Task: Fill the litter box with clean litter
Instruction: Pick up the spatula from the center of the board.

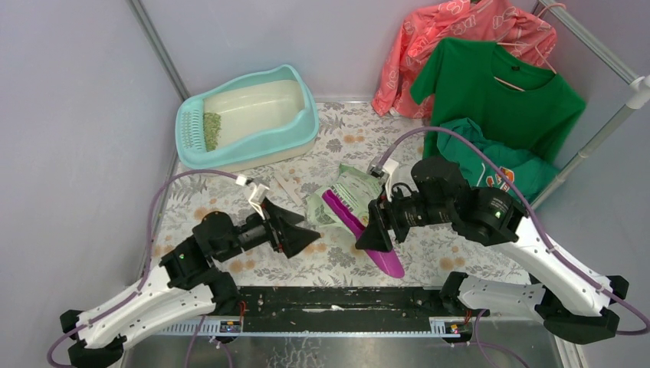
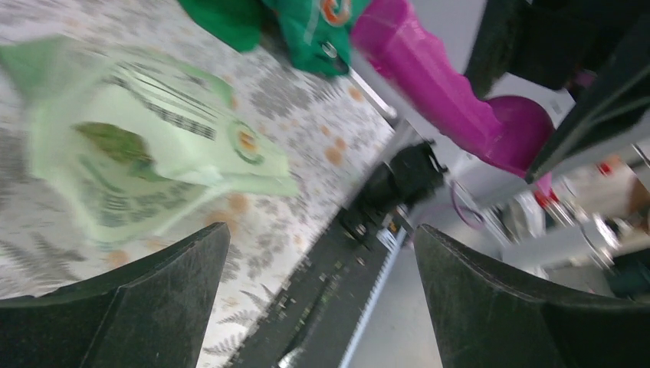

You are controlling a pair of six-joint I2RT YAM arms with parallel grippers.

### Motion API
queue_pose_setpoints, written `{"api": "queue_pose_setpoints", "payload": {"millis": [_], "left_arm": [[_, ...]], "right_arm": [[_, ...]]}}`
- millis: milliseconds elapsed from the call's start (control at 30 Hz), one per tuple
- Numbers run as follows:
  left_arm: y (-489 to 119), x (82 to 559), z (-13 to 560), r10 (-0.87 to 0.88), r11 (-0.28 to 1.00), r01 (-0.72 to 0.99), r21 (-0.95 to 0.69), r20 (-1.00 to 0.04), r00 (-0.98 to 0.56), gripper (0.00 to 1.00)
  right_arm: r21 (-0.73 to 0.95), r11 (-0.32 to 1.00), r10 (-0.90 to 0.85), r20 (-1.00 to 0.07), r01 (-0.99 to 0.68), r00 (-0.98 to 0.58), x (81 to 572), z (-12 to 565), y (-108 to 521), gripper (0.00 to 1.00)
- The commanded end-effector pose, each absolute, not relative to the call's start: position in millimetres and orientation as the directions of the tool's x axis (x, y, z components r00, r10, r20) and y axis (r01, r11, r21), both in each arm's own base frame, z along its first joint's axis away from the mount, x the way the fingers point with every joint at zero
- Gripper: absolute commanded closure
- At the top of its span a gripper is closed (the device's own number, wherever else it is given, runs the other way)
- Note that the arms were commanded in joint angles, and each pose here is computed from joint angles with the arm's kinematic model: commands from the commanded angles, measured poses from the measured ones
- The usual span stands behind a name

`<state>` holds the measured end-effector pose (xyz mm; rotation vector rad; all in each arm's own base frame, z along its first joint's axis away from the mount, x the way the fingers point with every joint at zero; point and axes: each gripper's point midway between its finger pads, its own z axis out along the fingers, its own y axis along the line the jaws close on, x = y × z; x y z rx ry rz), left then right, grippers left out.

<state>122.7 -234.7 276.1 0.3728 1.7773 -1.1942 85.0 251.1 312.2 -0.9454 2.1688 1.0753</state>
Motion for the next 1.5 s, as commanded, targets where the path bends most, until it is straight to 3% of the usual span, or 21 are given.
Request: {"api": "queue_pose_setpoints", "payload": {"millis": [0, 133, 267, 533, 1200, 1400, 1467], "left_arm": [[-265.1, 74.4, 302.4, -0.193, 0.140, 0.800, -0.584, -0.808, -0.556, 0.01], [-266.4, 60.6, 313.2, -0.176, 0.061, 0.833, -0.550, -0.827, -0.534, 0.01], [-261.8, 41.3, 329.4, -0.187, -0.051, 0.852, -0.520, -0.834, -0.520, 0.01], [-266.0, 27.1, 329.0, -0.138, -0.141, 0.829, -0.542, -0.818, -0.558, 0.01], [-285.8, 44.6, 315.2, -0.144, -0.107, 0.755, -0.647, -0.741, -0.656, 0.01], [-291.3, 43.0, 308.5, -0.105, -0.113, 0.737, -0.667, -0.729, -0.676, 0.36], [-291.1, 41.5, 306.9, -0.096, -0.115, 0.733, -0.671, -0.727, -0.680, 0.42]], "right_arm": [[0.638, 0.212, -0.380, -0.644, -0.740, -0.665, 46.8, 322.0, 267.8, 0.75], [0.723, 0.091, -0.406, -0.601, -0.685, -0.688, 28.1, 329.4, 272.0, 0.75], [0.753, 0.060, -0.420, -0.576, -0.655, -0.701, 24.0, 326.9, 273.5, 0.75], [0.778, -0.002, -0.463, -0.558, -0.629, -0.689, 18.0, 317.7, 277.7, 0.75], [0.777, -0.025, -0.506, -0.552, -0.629, -0.663, 16.6, 300.2, 278.0, 0.76], [0.765, -0.013, -0.511, -0.559, -0.644, -0.653, 17.5, 297.0, 275.9, 0.76], [0.762, -0.010, -0.511, -0.561, -0.648, -0.652, 18.5, 296.7, 275.6, 0.76]]}}
